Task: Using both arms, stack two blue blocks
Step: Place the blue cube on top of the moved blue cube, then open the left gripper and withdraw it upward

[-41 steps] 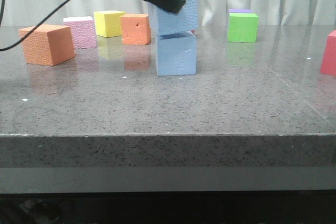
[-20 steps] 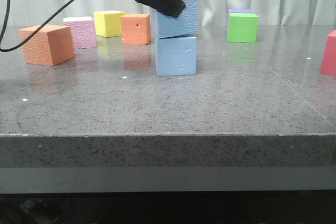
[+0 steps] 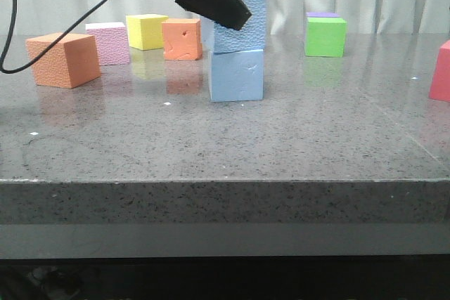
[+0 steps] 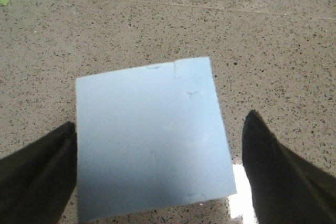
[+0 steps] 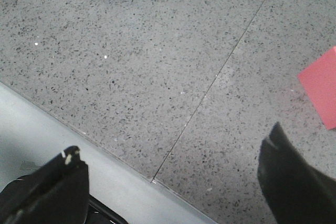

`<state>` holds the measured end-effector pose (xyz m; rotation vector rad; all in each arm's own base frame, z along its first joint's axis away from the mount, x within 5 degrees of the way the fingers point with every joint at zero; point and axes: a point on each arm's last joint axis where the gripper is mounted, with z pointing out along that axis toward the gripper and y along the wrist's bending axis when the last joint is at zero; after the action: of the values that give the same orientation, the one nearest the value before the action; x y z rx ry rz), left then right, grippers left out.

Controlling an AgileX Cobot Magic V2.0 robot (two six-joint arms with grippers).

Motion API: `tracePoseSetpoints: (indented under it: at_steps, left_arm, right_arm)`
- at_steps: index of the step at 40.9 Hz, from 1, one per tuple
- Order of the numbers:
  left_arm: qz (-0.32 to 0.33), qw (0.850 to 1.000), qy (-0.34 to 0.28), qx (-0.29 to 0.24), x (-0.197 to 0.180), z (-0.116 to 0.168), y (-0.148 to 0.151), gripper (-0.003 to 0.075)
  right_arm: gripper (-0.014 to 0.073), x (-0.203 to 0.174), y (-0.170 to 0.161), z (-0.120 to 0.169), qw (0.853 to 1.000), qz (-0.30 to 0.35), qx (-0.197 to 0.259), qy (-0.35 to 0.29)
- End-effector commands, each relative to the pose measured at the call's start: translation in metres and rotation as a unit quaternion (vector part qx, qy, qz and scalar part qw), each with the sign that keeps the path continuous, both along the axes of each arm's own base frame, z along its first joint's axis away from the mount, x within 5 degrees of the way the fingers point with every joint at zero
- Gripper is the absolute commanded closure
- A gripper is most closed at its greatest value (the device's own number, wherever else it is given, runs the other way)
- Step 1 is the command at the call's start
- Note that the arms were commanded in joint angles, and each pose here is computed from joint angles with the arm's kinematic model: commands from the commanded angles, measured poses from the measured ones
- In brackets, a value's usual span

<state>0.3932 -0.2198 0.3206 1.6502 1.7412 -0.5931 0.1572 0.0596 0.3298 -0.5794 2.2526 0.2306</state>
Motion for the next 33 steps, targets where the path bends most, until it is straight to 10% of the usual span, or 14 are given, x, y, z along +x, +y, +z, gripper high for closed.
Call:
tracePoseSetpoints:
  at_steps: [1,20,33]
  left_arm:
    - [0.010,0.998,-0.035,-0.052,-0.012,0.042,-0.001,0.0113]
    - [0.087,0.990,0.039,-0.102,-0.034,0.116,0.007,0.0113]
    - [0.329,0.936,0.076,-0.095,-0.052,0.159,0.043,0.0113]
  right_arm:
    - [-0.0058,0.001,0.000,0.014,0.999,-0.004,0.015,-0.042]
    - [-0.0058,0.001,0.000,0.014,0.999,-0.004,0.015,-0.042]
    - [-0.0058,0.001,0.000,0.014,0.999,-0.004,0.015,-0.042]
